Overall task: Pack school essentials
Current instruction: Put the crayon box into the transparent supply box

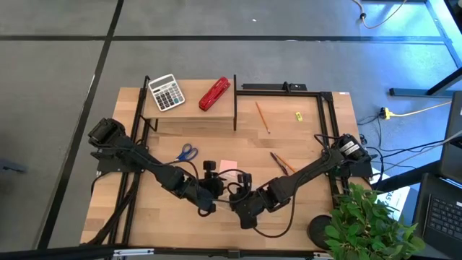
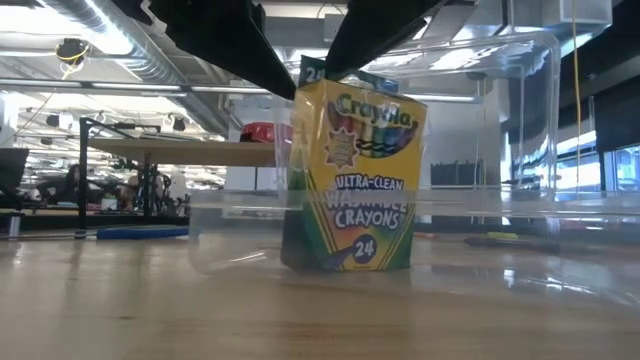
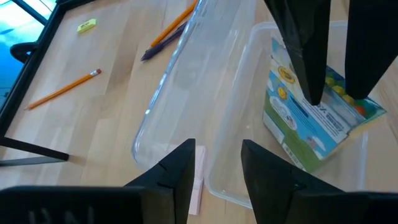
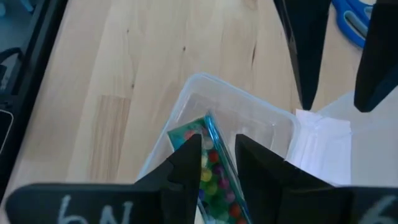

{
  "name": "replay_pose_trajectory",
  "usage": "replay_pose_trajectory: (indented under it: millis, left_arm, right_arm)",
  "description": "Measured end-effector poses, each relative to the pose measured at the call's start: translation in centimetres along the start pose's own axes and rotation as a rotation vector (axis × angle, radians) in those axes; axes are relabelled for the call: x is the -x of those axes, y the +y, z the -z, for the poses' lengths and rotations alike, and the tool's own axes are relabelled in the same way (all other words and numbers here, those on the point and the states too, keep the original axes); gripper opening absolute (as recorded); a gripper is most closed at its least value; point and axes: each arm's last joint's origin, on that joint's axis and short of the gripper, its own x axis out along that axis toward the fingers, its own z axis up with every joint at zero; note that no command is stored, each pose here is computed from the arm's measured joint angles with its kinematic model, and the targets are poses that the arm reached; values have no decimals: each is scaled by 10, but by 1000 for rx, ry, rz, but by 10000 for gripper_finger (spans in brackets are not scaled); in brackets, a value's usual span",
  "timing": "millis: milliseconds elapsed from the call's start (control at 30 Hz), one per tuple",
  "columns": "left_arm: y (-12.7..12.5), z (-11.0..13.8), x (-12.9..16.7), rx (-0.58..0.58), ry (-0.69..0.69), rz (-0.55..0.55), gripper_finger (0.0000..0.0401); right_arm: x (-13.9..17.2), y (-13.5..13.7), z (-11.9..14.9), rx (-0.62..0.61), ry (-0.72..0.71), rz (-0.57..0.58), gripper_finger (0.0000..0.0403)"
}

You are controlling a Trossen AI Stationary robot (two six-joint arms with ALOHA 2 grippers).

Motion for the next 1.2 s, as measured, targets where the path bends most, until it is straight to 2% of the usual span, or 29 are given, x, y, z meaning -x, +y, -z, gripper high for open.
replay_pose_trajectory:
  millis: [233, 600, 833, 1000, 1200]
  left_arm:
    - [0, 0, 0, 0, 0, 0, 124]
    - [0, 0, 0, 0, 0, 0, 124]
    - [0, 0, 0, 0, 0, 0, 124]
    - [0, 0, 0, -1, 0, 0, 124]
    - [0, 0, 0, -1, 0, 0, 124]
  right_arm:
    - [0, -1, 3, 10, 28, 8, 91]
    - [0, -1, 3, 9, 35, 9, 8]
    - [0, -1, 3, 5, 36, 4, 7]
    - [0, 1, 3, -54, 44, -46, 6]
    - [5, 1, -2, -76, 46, -52, 4]
